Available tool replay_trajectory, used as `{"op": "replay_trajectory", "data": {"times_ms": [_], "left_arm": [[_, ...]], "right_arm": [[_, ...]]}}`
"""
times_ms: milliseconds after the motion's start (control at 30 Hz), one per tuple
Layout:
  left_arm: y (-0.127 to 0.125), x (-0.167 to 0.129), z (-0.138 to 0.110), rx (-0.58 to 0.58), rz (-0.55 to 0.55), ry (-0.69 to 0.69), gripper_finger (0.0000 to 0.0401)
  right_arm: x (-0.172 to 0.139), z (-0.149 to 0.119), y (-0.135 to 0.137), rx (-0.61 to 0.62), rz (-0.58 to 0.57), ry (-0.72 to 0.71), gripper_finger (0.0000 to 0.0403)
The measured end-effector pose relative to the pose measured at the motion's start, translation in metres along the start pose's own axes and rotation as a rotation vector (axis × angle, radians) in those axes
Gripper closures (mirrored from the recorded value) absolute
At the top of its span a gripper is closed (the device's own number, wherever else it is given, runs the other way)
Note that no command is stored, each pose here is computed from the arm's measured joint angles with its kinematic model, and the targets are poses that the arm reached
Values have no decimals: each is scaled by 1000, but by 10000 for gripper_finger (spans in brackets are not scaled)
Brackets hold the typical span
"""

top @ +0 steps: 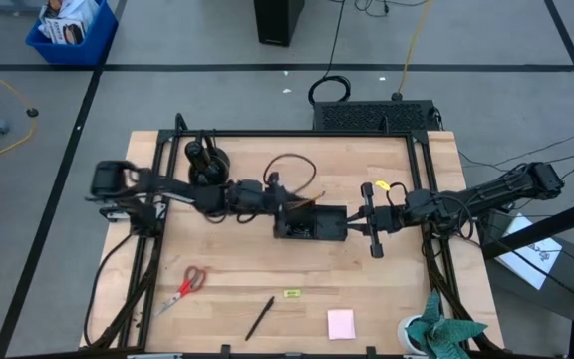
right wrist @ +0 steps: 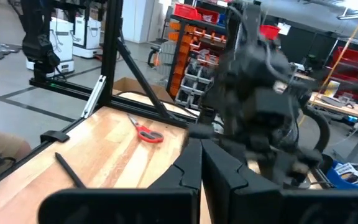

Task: Pick and place office supplies into organizer
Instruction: Put the black pen into the black desk organizer

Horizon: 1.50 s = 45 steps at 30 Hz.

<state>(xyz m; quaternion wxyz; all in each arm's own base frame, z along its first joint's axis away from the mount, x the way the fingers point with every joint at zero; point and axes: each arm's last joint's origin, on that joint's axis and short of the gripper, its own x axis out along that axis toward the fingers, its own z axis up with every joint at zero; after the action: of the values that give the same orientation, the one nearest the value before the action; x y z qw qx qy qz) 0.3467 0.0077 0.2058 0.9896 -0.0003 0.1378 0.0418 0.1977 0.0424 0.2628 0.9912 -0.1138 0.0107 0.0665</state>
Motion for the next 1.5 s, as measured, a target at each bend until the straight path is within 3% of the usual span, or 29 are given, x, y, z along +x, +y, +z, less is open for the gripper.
{"op": "replay_trajectory", "data": {"times_ms": [100,300,467,633,767,1000,1233,1500], "left_arm": [[-33,-13,12,-14,11,164,260],[-118,-29,-13,-163,-72,433,289],[-181,-44,-39,-331,-129,539,309],[-216,-47,-51,-485,-81,606,310],[-227,-38,-56,-586,-52,724,310],[-235,-22,-78,-560,-13,958,278],[-229,-17,-77,-539,5,967,232],[-230,-16,-87,-394,-25,977,232]], "right_arm": [[0,-1,0,-3,-2,11,403],[0,-3,0,-9,1,29,403],[0,-3,0,9,-1,29,403],[0,-2,0,25,-3,24,403],[0,-3,0,43,-2,31,403],[0,-3,0,61,-2,32,403],[0,-4,1,60,-1,37,403],[0,-4,1,56,-1,37,403]]}}
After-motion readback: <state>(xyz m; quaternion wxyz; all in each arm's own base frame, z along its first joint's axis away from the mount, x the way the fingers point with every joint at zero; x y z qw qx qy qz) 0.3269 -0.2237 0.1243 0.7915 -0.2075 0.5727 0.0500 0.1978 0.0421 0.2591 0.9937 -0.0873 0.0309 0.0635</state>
